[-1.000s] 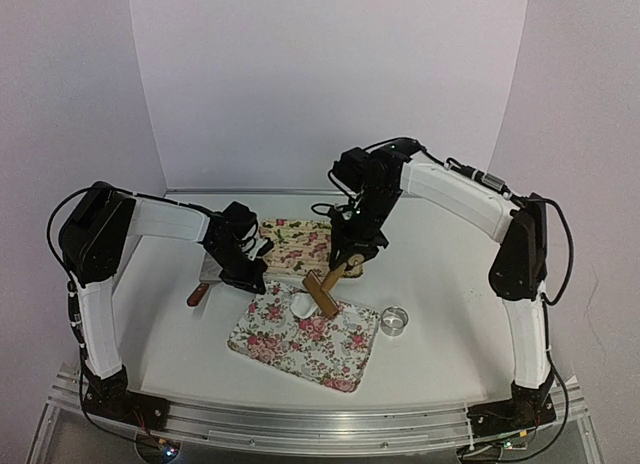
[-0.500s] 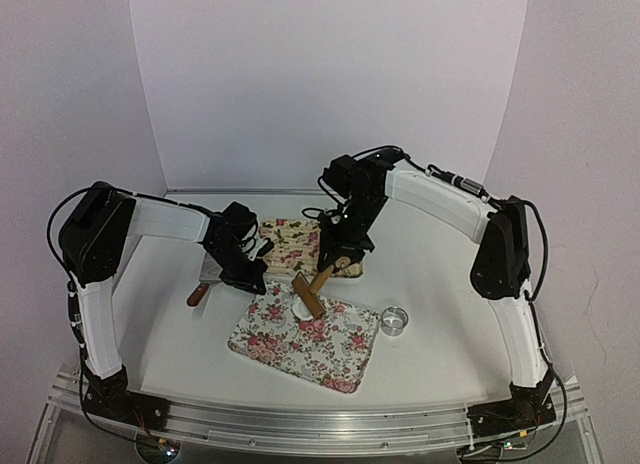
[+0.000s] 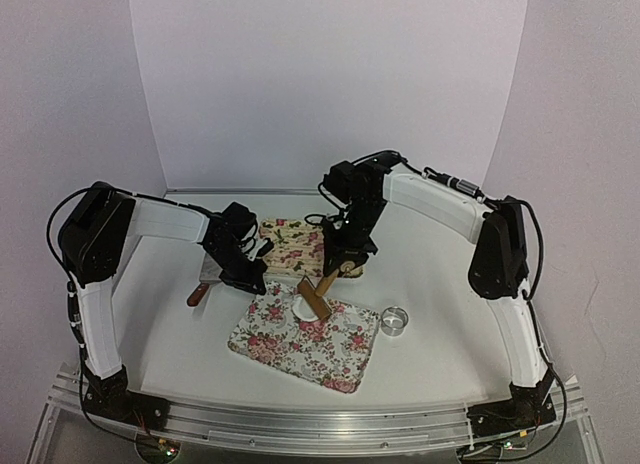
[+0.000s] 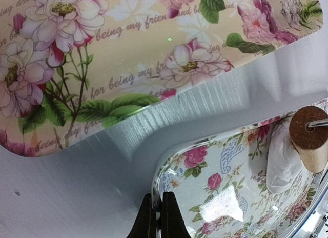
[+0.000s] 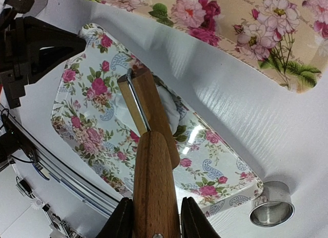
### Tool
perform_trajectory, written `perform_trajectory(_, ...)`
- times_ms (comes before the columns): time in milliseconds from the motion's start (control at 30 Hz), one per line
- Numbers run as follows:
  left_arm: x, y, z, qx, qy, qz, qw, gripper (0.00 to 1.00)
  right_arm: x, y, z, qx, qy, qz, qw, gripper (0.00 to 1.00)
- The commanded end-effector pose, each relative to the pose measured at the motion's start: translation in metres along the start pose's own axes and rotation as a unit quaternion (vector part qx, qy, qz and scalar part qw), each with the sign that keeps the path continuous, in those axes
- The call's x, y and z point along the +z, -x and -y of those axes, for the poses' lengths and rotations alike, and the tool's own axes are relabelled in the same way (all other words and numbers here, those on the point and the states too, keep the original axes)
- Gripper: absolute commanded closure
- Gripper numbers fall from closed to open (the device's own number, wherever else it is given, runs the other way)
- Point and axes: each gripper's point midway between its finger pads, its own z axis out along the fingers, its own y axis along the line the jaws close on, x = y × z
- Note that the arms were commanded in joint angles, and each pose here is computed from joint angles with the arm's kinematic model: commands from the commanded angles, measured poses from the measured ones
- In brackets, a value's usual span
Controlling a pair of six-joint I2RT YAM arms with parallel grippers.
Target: Roll out the dumpling wrappers from the dough
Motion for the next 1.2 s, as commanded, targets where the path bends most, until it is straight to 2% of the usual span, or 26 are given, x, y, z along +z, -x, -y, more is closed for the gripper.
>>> perform_trajectory(0, -0.010, -0.001, 0.007, 0.005, -0.005, 0.007, 1.000, 1.00, 0.036, -0.016, 0.036, 0.006, -0.067, -0.055, 0.996, 1.00)
perform_trajectory(400, -0.008, -0.002, 0.008, 0.000, -0.012, 0.005, 1.000, 1.00, 0.076, -0.024, 0.050, 0.001, -0.077, -0.097, 0.992, 1.00)
perform_trajectory(733, -0.005, -0.005, 0.008, -0.006, -0.013, 0.001, 1.000, 1.00, 0.115, -0.049, 0.067, 0.008, -0.114, -0.148, 0.982, 1.00)
perform_trajectory(1167, 0.000, -0.009, 0.008, -0.011, -0.020, -0.004, 1.000, 1.00, 0.148, -0.059, 0.071, 0.006, -0.115, -0.179, 0.977, 1.00)
